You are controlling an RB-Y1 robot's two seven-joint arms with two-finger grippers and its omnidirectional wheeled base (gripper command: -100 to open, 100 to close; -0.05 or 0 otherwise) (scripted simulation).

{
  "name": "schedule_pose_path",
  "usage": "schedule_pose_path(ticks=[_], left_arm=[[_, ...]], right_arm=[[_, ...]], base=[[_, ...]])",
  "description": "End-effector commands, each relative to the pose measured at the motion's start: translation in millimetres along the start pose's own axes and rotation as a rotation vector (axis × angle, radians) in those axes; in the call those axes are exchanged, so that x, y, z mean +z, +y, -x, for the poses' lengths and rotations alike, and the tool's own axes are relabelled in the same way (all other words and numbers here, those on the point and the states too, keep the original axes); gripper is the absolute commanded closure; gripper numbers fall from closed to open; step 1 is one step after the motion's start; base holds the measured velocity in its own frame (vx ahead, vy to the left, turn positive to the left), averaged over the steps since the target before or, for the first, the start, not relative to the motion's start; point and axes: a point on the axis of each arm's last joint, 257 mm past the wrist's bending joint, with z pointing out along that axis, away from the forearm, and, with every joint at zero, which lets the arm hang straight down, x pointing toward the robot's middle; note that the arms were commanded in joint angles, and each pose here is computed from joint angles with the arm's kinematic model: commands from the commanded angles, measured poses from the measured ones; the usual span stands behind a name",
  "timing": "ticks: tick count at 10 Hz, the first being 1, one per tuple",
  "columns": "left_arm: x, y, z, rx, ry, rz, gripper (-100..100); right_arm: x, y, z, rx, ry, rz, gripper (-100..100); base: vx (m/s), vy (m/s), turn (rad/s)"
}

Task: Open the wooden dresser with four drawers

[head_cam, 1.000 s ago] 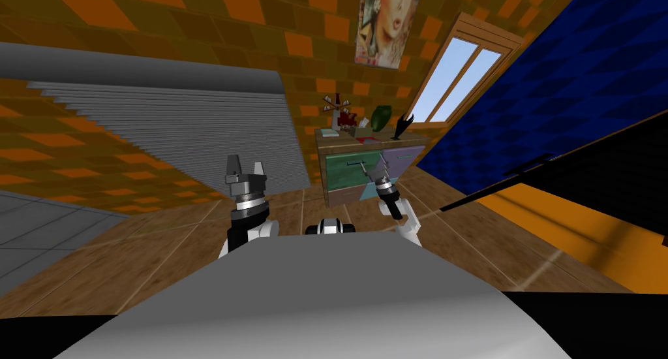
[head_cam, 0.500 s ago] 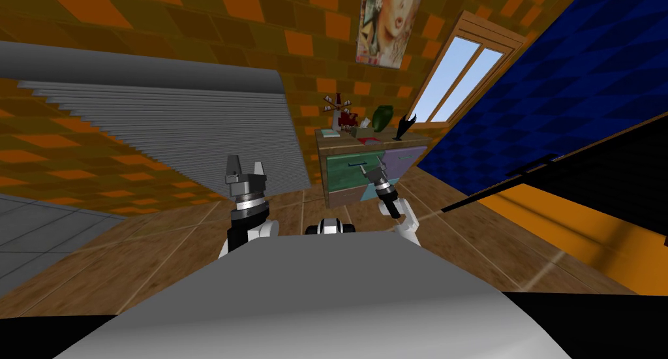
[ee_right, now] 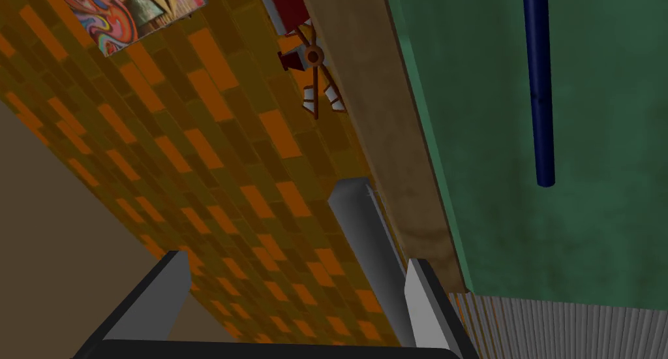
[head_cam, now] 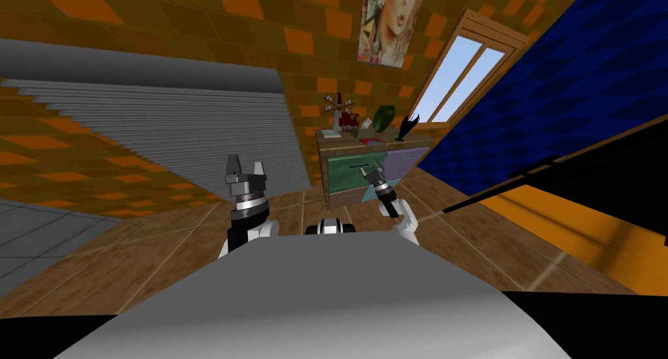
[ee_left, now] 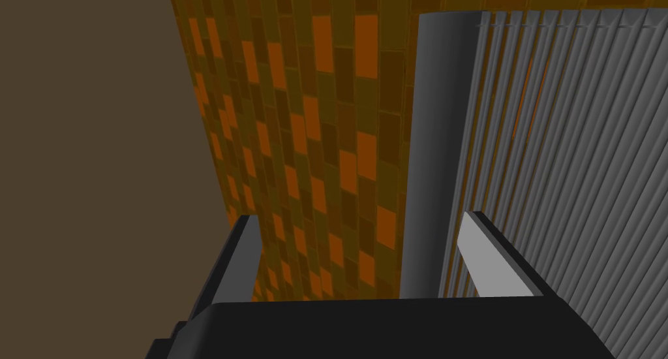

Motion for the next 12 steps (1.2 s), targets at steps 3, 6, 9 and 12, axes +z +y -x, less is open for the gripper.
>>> schedule_pose_path(ticks=[3, 6, 9, 12], left_arm=[[0.0, 0.0, 0.0, 0.000, 0.000, 0.000, 0], [0.0, 0.0, 0.0, 0.000, 0.000, 0.000, 0], [0.0, 0.0, 0.0, 0.000, 0.000, 0.000, 0], [0.0, 0.0, 0.0, 0.000, 0.000, 0.000, 0]], right_arm=[[-8.1, 29.0, -24.7, -0.151, 0.057, 0.065, -100], [-11.6, 39.3, -32.7, -0.215, 0.076, 0.090, -100], [-18.4, 59.2, -45.3, -0.296, 0.112, 0.135, -100], [-25.6, 87.0, -53.8, -0.364, 0.156, 0.181, -100]], base=[[0.037, 0.022, -0.008], [0.030, 0.017, -0.007], [0.042, 0.018, -0.010], [0.037, 0.025, -0.011]])
